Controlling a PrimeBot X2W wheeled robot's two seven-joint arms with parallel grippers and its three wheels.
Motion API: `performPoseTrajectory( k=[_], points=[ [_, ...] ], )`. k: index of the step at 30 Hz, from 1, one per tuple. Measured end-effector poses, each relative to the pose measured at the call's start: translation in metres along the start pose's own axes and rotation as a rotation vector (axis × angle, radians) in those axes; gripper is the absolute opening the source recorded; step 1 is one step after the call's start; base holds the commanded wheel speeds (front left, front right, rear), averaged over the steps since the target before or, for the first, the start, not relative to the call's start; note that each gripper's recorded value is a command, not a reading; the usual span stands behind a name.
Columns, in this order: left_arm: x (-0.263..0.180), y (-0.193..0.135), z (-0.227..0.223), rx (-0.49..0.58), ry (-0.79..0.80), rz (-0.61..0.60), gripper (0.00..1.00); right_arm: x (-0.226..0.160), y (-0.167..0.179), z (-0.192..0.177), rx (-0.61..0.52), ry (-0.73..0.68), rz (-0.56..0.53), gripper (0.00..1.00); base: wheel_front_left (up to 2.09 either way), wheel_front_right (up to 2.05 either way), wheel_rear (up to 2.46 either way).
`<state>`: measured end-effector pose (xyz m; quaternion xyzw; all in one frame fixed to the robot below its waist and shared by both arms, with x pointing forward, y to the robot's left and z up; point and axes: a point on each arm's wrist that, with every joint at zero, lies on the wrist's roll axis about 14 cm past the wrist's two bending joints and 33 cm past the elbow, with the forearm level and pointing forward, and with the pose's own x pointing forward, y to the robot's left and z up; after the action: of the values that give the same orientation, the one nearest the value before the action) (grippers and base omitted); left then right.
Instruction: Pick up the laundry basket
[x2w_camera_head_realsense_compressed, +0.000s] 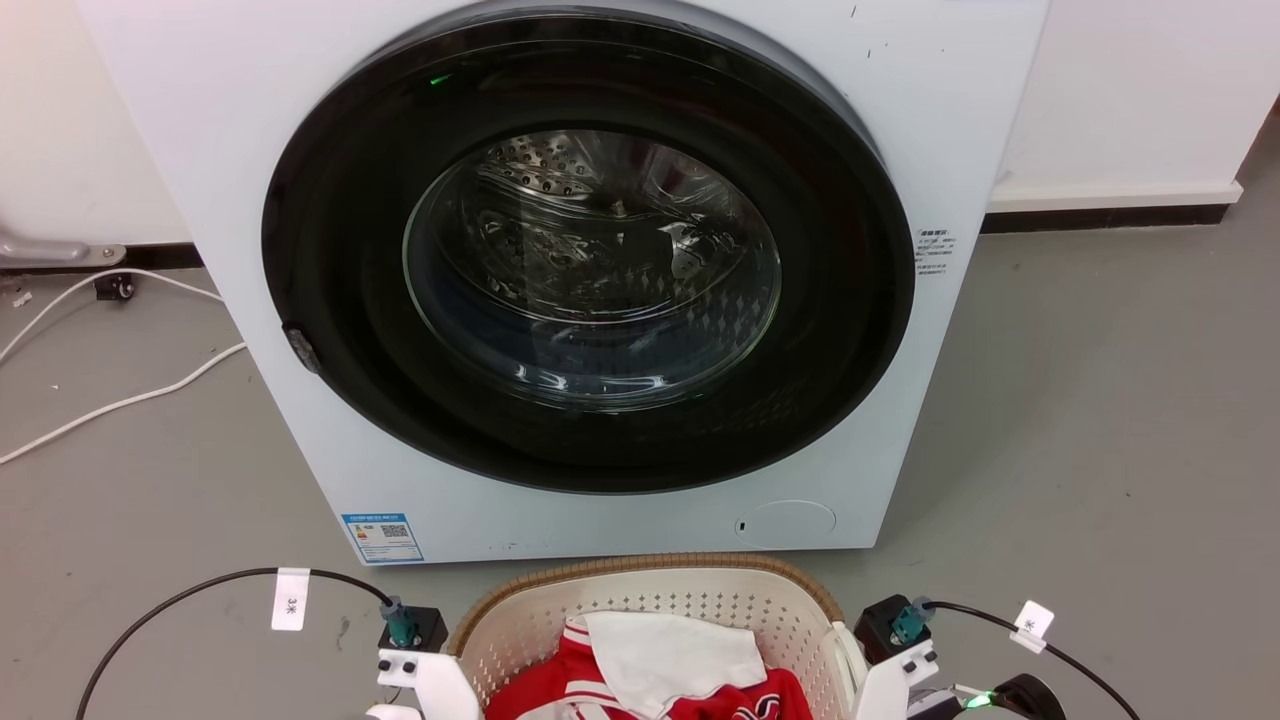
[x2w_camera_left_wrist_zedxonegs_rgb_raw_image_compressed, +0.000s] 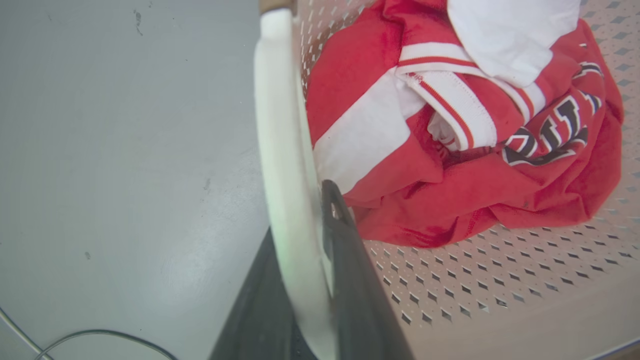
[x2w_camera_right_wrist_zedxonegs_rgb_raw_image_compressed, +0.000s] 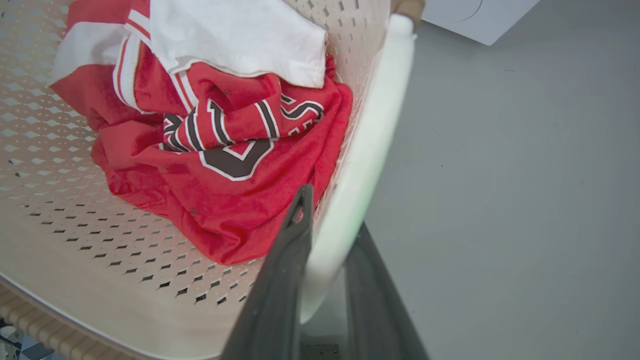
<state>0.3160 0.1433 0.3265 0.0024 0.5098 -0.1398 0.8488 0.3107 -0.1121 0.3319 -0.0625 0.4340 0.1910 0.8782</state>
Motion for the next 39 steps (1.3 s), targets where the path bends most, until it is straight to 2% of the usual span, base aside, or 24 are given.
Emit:
performPoseTrajectory(
  k=[39],
  points=[
    [0.0007,0.0,-0.0042,-0.001,0.001,0.0,0.0,0.0002,0.0019,-0.0017,0.006,0.001,0.004,0.0,0.0,0.0,0.0]
  ],
)
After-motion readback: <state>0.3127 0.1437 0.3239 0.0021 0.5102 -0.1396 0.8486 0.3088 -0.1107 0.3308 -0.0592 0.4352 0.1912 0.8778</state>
